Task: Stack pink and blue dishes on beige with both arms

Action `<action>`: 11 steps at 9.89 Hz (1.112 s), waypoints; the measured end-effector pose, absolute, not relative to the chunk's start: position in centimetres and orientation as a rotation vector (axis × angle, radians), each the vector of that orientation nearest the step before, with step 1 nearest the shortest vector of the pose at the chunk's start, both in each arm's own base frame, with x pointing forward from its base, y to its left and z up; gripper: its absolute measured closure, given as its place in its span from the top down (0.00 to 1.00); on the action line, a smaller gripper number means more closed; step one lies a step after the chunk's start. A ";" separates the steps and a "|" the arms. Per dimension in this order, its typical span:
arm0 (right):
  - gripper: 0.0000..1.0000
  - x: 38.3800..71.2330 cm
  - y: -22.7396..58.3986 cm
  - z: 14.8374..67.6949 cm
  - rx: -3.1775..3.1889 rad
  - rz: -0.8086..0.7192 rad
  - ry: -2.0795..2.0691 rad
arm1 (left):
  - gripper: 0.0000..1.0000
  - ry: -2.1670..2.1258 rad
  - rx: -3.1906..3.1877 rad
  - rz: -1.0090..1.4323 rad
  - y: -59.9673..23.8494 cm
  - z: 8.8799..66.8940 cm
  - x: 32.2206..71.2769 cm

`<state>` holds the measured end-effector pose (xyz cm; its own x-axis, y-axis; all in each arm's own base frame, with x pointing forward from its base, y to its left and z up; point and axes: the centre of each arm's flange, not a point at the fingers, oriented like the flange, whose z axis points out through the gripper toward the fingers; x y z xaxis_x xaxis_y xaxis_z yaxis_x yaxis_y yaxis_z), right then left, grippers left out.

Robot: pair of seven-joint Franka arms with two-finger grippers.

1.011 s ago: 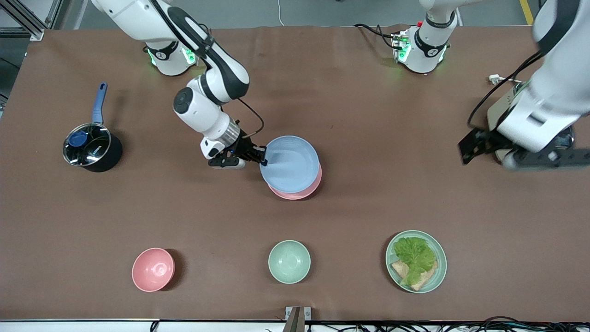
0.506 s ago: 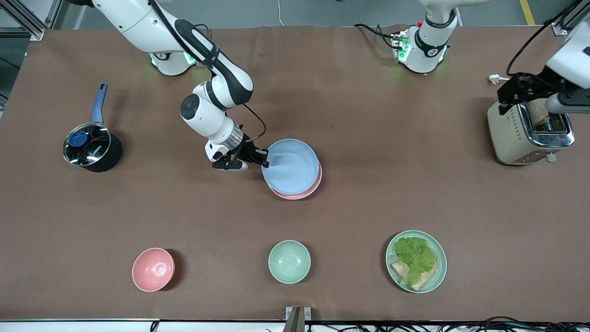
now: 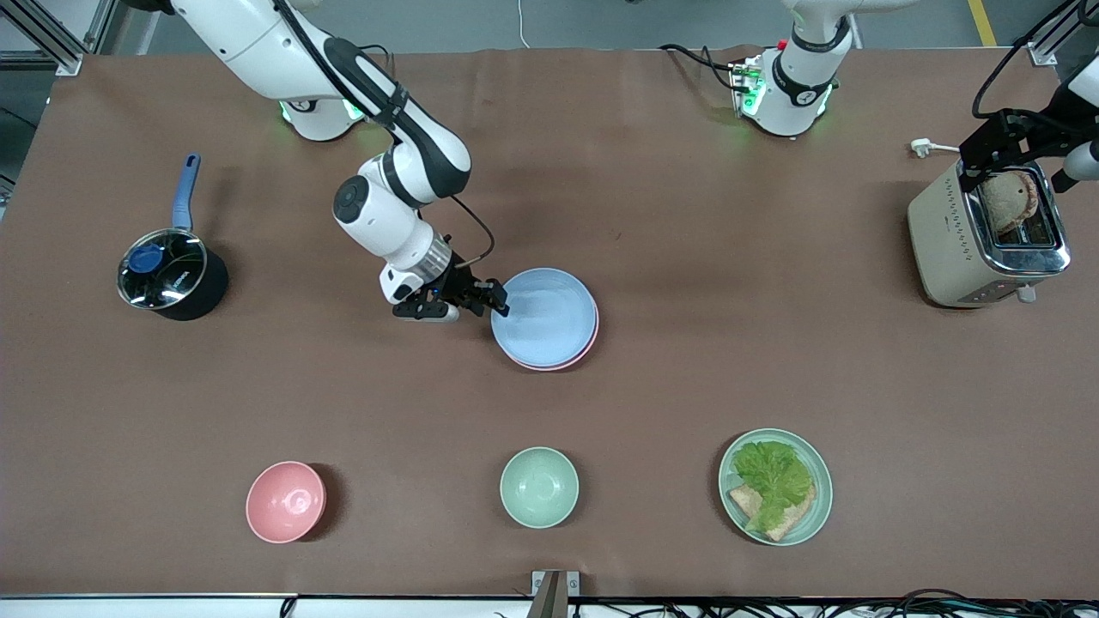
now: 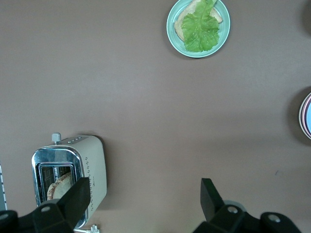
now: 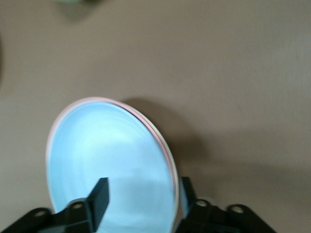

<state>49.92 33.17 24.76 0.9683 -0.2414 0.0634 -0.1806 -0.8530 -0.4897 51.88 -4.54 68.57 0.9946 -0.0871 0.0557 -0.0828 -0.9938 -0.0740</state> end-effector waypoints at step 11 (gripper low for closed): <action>1.00 55.4 -0.4 61.4 -3.067 -0.171 0.410 | 1.00 0.147 -3.103 -0.013 -5.2 66.5 52.9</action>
<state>55.36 -0.42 61.41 0.9590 -0.2638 0.1032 -0.2591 -0.9642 -0.0567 52.86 -5.18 66.52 0.9955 -0.0948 0.0070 -0.0945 -0.9949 -0.0350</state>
